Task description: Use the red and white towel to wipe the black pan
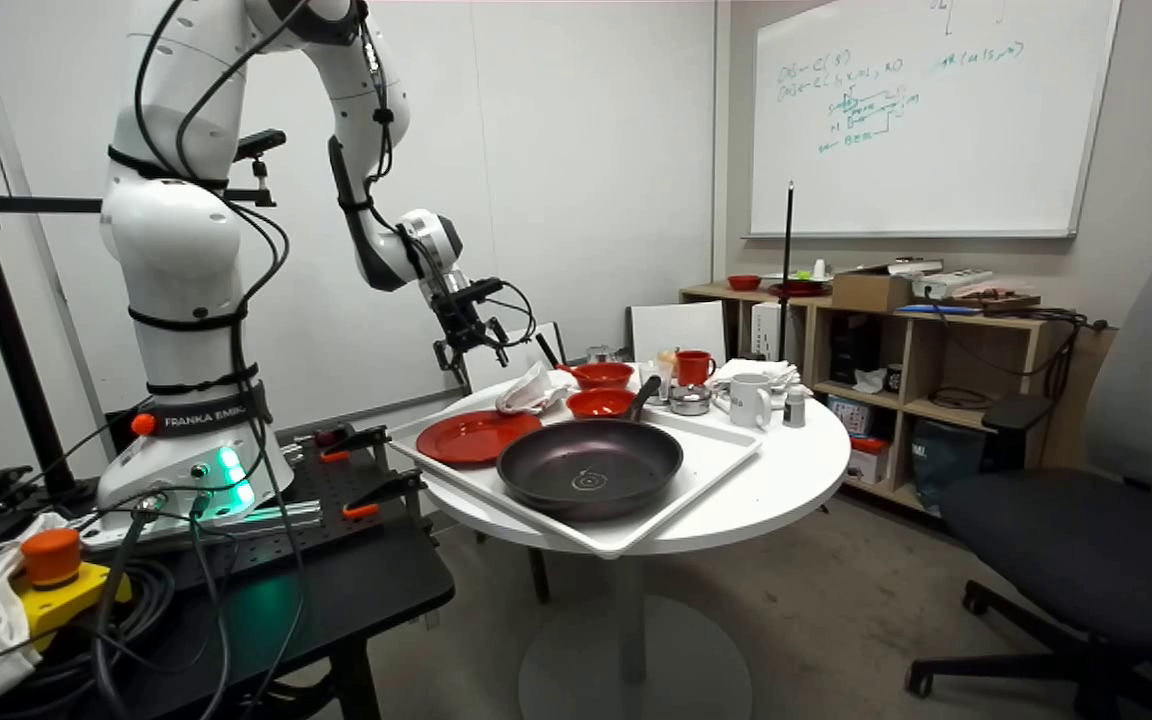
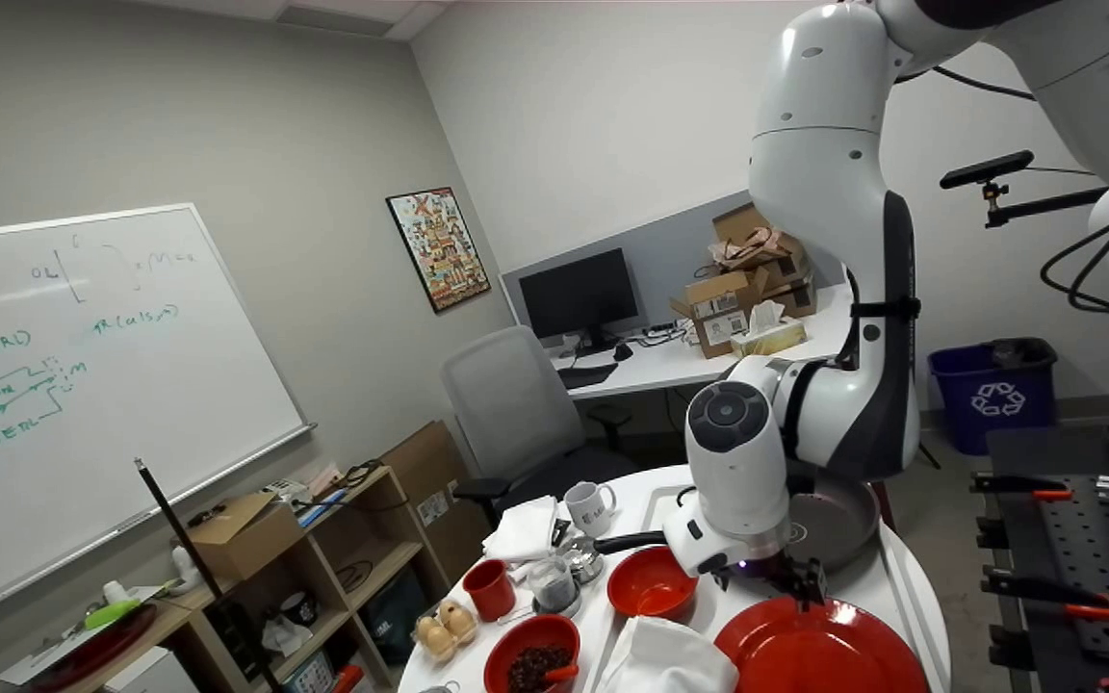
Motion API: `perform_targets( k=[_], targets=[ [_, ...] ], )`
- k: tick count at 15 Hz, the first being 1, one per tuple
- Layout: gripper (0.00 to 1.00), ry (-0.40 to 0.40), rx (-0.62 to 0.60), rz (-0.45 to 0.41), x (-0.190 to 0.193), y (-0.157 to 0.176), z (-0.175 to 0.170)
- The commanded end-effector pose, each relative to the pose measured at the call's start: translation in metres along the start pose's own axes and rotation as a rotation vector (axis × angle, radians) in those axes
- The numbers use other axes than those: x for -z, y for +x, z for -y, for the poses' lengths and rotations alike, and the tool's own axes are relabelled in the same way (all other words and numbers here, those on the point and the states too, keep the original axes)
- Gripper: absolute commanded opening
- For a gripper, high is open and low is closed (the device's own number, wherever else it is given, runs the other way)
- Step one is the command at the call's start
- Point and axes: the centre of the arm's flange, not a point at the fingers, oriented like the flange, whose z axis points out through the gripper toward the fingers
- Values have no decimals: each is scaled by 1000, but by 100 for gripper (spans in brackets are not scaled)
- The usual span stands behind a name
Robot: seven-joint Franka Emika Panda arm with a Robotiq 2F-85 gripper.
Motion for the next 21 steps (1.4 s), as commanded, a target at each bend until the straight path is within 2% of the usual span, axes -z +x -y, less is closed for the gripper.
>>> perform_targets(
  k=[1, 6, 9, 15, 21],
  targets=[
    [100, 18, -4, -13, -23, -7, -10],
    [100, 59, 32, -8, -48, 3, -14],
    [100, 59, 91, -16, -49, 21, -15],
    [100, 1, 194, -62, -40, 62, -25],
    [100, 22, 216, -74, -69, 76, -46]
  ],
)
